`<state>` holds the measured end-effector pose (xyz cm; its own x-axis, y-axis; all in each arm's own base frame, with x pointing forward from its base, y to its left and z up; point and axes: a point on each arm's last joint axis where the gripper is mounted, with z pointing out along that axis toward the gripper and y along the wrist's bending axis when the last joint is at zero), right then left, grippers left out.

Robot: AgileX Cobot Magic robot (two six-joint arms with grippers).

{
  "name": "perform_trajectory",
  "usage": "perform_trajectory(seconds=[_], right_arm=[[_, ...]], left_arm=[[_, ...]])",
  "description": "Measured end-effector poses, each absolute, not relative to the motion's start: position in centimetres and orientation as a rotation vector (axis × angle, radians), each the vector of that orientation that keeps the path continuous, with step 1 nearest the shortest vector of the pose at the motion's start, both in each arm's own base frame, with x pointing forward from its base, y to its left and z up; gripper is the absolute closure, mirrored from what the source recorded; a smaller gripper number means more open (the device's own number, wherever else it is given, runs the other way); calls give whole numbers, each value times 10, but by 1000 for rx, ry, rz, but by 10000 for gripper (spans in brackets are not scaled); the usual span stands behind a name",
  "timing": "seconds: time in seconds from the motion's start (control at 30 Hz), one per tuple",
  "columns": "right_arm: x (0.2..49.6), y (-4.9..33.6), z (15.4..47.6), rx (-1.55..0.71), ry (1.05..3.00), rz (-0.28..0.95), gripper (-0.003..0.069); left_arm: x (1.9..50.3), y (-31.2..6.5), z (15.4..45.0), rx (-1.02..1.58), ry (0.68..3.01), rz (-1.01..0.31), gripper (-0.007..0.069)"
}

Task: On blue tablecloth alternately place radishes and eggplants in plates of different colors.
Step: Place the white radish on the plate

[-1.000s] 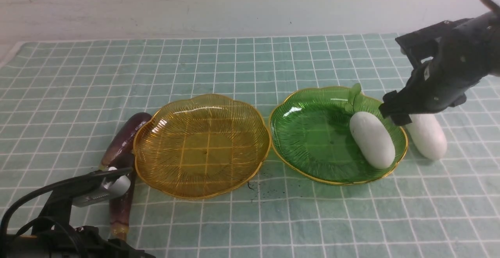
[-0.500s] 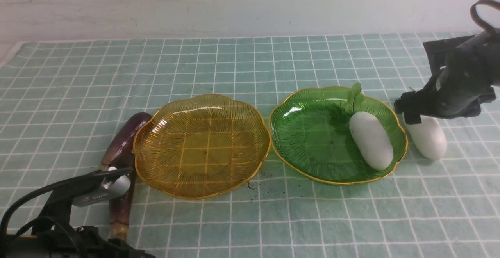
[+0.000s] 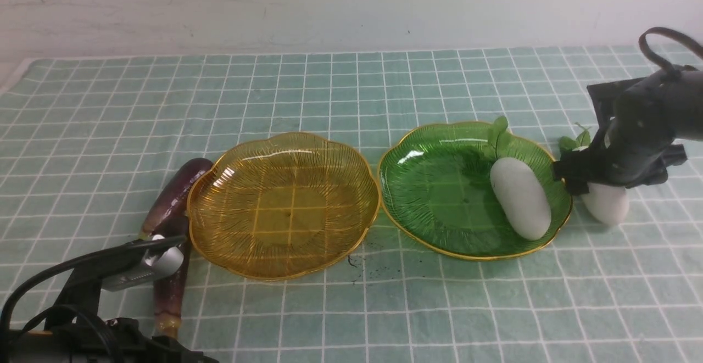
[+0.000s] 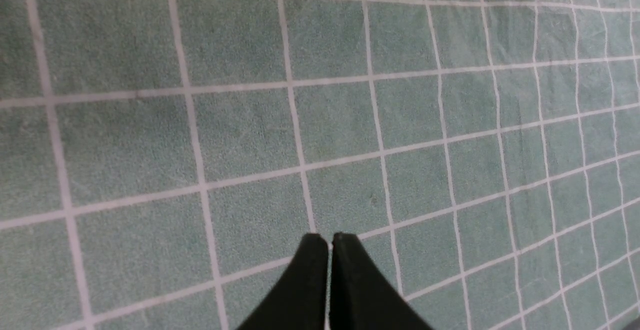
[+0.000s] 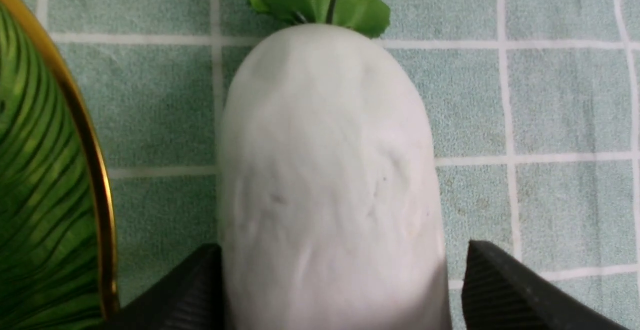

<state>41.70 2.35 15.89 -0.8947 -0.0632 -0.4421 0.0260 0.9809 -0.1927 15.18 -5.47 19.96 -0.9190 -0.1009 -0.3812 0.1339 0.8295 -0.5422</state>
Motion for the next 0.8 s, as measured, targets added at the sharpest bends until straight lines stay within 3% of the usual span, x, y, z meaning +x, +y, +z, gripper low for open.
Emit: perform_trajectory(seconds=[0.3, 0.63, 0.8], right_arm=[[414, 20, 158, -36, 2705, -322, 179], [404, 12, 165, -43, 2777, -455, 179], [405, 10, 197, 29, 2763, -487, 179]], left_arm=[[152, -55, 200, 25, 2612, -815, 632], [152, -55, 200, 25, 2612, -815, 632], [152, -55, 200, 24, 2612, -815, 632]])
